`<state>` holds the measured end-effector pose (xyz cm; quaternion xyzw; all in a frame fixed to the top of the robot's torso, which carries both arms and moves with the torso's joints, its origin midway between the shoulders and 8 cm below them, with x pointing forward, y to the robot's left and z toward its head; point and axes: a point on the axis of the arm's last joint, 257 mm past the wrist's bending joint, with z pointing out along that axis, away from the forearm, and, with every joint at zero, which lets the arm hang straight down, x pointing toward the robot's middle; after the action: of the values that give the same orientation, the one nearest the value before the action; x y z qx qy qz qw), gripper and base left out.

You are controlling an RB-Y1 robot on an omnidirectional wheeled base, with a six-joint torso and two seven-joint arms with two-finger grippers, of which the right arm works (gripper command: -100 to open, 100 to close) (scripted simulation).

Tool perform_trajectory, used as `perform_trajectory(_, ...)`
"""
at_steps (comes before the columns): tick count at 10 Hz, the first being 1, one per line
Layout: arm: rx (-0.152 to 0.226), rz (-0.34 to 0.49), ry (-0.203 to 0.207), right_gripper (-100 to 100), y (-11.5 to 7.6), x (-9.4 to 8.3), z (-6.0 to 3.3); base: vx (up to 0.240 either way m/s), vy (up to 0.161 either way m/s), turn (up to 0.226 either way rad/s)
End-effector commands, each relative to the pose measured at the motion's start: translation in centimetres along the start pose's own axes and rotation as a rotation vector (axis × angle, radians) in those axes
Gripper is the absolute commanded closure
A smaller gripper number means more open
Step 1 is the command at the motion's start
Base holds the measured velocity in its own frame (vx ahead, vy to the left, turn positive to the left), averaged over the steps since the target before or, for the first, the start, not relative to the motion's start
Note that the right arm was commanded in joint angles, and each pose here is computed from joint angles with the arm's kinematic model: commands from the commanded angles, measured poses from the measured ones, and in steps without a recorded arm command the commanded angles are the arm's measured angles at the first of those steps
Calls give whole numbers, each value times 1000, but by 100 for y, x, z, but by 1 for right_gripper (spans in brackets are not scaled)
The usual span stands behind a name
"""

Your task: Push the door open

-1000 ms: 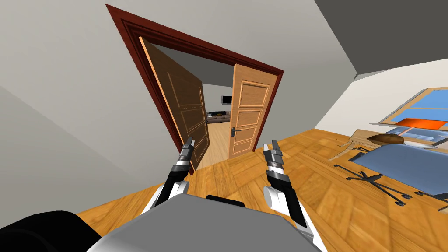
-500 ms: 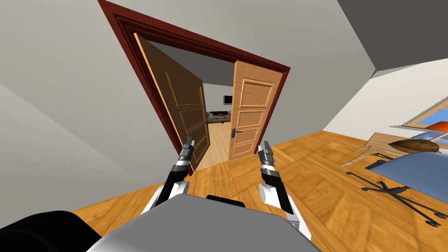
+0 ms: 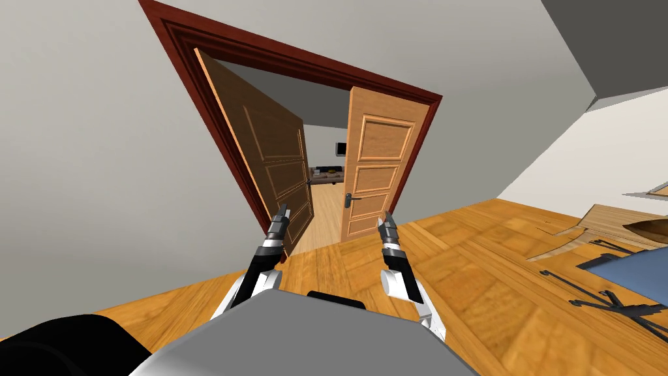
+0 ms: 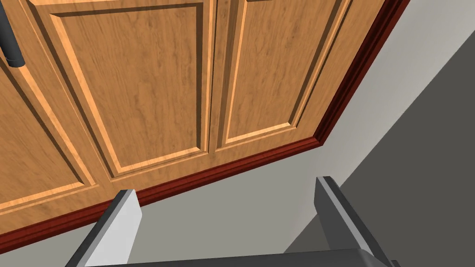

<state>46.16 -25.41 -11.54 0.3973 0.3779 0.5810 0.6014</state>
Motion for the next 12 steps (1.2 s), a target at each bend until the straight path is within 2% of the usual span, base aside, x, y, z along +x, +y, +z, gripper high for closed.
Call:
perform_trajectory(1, 29, 13, 14, -100, -169, 86, 17, 90, -108, 77)
perform_trajectory(6, 119, 49, 58, -100, -654, 337, 70, 83, -88, 85)
perform_trajectory(7, 123, 49, 57, -100, -671, 336, 63, 52, -58, 27)
perform_trajectory(12, 209, 82, 98, -100, -1100, 609, 78, 72, -84, 76)
